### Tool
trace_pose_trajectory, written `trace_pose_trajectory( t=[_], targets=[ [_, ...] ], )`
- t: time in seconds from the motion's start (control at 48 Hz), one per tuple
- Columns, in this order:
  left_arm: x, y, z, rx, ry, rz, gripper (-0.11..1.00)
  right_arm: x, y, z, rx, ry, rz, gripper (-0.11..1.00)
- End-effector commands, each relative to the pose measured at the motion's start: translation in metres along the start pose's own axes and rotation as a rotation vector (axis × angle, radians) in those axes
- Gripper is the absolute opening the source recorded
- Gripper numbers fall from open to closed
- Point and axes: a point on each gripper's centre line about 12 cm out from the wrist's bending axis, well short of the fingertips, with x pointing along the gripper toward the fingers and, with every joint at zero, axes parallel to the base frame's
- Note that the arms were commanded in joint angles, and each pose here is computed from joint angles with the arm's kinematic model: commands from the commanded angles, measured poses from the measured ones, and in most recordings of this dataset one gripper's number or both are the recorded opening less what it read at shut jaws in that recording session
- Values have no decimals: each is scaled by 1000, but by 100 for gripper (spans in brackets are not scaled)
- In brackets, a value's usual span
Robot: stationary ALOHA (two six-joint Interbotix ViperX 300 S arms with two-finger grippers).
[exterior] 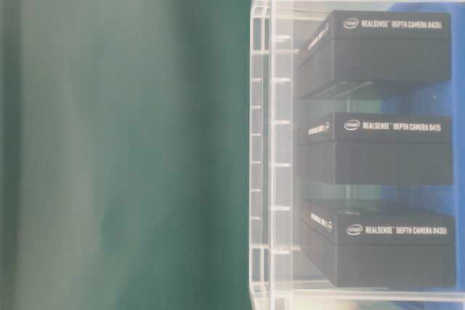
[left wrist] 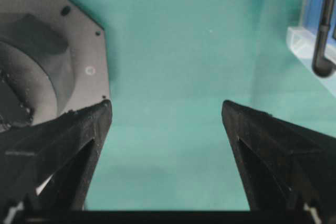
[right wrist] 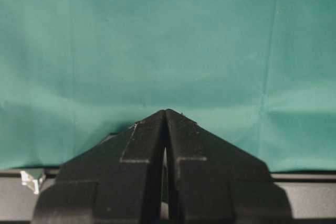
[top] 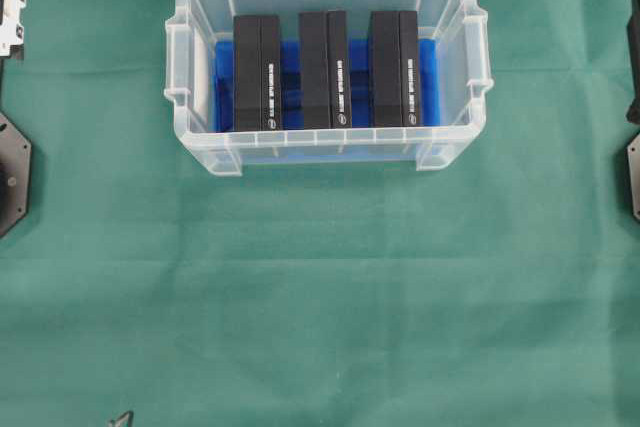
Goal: Take the box out of the case with the left arm.
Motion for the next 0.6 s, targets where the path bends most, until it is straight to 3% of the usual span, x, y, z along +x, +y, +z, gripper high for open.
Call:
trace_pose_trajectory(
  t=[0.0,0.354,0.584],
  targets=[
    [-3,0,1,-2,-4,-10,81,-7,0,4,2,-29,2,0],
    [-3,-4,2,17,-2,-12,81,-7,0,4,2,-27,2,0],
    [0,-23,3,47,4,-18,81,-7,0,4,1,-27,3,0]
  ],
)
